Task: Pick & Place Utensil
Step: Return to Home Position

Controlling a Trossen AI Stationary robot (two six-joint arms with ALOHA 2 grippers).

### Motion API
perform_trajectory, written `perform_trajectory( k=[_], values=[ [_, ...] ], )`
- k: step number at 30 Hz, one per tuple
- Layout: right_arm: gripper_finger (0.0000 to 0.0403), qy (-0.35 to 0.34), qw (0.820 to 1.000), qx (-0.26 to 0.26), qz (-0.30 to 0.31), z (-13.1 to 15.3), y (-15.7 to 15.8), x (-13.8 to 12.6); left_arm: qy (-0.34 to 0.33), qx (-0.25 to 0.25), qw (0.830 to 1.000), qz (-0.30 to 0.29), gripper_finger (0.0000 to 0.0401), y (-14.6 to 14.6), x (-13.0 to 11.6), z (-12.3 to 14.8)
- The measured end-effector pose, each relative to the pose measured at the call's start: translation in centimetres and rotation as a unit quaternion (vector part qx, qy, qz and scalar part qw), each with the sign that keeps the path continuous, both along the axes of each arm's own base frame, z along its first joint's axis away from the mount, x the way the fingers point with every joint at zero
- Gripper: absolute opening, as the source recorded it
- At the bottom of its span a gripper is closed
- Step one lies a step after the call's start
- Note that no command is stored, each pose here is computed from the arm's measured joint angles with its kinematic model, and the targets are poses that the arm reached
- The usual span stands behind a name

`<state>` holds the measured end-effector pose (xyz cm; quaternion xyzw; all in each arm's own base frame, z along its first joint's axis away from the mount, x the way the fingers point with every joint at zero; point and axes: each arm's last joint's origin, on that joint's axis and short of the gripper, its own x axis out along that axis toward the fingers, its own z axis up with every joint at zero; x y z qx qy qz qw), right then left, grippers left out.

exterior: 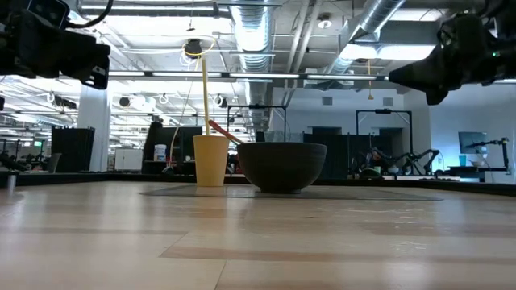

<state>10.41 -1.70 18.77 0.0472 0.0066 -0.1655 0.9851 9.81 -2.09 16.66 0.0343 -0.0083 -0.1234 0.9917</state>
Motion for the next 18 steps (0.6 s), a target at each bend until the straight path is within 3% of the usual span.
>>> perform_trajectory(
  k=[14,18],
  values=[
    [0.0042,0.038,0.998,-0.026,0.03,-2.8,0.8,0.3,-0.002,0.0,1.0,0.0,0.0101,0.0,0.0,0.0],
    [0.0042,0.039,0.996,-0.024,0.073,-2.9,1.1,0.4,-0.002,0.0,1.0,0.0,0.0101,0.0,0.0,0.0]
  ],
)
